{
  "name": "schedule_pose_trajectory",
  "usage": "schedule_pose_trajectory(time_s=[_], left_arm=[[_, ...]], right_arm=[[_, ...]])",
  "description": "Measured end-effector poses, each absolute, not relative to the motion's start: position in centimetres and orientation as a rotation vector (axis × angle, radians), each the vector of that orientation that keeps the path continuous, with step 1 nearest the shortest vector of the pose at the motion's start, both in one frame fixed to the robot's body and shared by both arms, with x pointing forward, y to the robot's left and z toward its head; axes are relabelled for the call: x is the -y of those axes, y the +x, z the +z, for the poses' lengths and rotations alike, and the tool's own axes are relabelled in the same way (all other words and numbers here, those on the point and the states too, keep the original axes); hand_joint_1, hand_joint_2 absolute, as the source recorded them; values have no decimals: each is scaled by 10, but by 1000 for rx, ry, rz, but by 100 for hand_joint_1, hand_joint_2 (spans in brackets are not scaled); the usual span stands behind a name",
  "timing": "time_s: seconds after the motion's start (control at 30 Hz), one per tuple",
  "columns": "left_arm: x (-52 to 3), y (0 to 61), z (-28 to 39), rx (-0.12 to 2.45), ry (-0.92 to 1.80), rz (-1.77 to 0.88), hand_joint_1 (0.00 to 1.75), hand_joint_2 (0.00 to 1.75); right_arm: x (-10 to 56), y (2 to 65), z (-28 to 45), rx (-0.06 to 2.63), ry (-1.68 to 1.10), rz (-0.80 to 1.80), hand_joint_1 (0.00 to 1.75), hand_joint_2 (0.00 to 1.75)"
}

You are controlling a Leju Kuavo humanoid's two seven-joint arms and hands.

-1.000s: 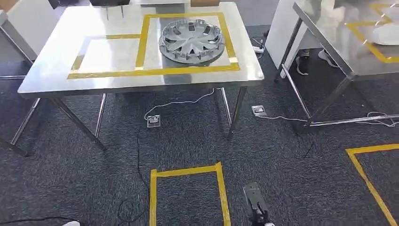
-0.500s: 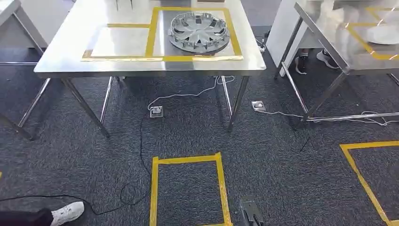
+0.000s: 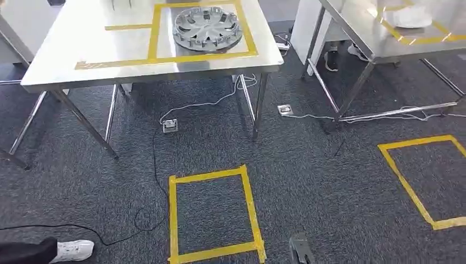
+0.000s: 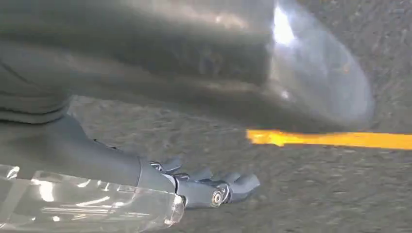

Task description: Take the parts from the cabinet and place them on the table.

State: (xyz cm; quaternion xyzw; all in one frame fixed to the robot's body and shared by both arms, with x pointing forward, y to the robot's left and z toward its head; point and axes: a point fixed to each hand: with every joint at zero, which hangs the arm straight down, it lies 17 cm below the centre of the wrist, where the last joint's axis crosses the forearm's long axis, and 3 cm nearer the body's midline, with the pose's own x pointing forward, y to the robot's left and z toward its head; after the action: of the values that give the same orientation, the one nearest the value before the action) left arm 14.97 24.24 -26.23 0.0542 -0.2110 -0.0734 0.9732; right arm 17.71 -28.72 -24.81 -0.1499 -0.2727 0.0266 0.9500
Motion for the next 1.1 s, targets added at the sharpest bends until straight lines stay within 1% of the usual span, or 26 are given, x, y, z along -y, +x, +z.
schedule_pose_trajectory(time_s=[0.27, 0.6, 0.93, 1.1], left_arm=[[-248, 152, -262, 435, 115, -148, 0, 0], [-249, 144, -264, 423, 109, -149, 0, 0], [-237, 150, -262, 429, 89, -147, 0, 0], [-238, 144, -263, 419, 90, -148, 0, 0]], right_arm=[[288, 174, -249, 558, -296, -11, 0, 0], [276, 177, -248, 560, -280, -8, 0, 0], [282, 163, -252, 524, -304, -1, 0, 0], [281, 167, -251, 528, -305, -2, 0, 0]])
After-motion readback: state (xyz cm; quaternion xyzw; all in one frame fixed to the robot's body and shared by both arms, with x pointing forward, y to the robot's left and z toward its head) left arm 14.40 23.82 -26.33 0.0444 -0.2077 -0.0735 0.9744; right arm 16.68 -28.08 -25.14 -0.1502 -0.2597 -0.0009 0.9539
